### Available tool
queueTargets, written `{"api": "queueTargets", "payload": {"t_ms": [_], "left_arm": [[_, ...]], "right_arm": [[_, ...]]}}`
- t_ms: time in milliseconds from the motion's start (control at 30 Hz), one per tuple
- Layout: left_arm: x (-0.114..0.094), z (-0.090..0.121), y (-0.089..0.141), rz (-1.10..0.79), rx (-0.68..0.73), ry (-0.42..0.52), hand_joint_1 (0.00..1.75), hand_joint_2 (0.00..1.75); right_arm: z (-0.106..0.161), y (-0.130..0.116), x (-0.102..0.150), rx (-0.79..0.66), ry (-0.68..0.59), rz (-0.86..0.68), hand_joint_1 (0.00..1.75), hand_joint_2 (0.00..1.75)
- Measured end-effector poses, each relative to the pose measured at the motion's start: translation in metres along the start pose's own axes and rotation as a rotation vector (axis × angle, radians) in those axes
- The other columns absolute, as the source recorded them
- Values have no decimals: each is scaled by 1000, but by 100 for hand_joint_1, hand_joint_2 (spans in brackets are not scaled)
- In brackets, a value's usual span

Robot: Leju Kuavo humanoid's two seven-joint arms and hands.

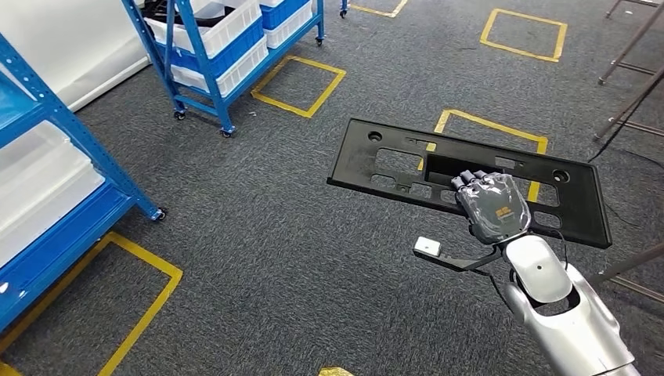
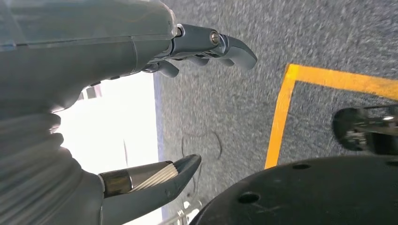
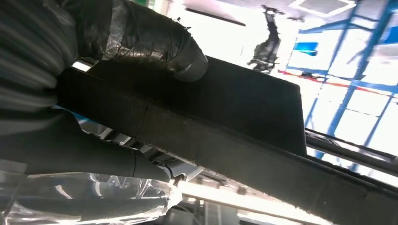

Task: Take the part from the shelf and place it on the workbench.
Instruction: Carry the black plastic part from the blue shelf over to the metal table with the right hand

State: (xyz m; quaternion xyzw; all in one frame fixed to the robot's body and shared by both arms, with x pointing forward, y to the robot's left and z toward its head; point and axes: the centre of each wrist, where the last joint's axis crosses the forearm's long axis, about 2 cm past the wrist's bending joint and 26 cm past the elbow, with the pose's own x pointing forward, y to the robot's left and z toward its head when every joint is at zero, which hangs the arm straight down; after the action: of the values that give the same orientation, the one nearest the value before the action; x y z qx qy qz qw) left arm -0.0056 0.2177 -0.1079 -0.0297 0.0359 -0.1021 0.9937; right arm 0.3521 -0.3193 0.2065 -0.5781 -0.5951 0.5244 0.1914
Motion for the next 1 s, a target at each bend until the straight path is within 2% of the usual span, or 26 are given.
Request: {"api": "queueTargets", "payload": {"t_ms": [500, 1000], "left_arm": [[0, 0, -1, 1, -2, 11, 0, 175], [-1, 0, -2, 1, -2, 3, 0, 175]], "right_arm": [[-3, 6, 14, 5, 2, 24, 175, 175], [-13, -3, -7, -1, 30, 49, 175, 175]]}}
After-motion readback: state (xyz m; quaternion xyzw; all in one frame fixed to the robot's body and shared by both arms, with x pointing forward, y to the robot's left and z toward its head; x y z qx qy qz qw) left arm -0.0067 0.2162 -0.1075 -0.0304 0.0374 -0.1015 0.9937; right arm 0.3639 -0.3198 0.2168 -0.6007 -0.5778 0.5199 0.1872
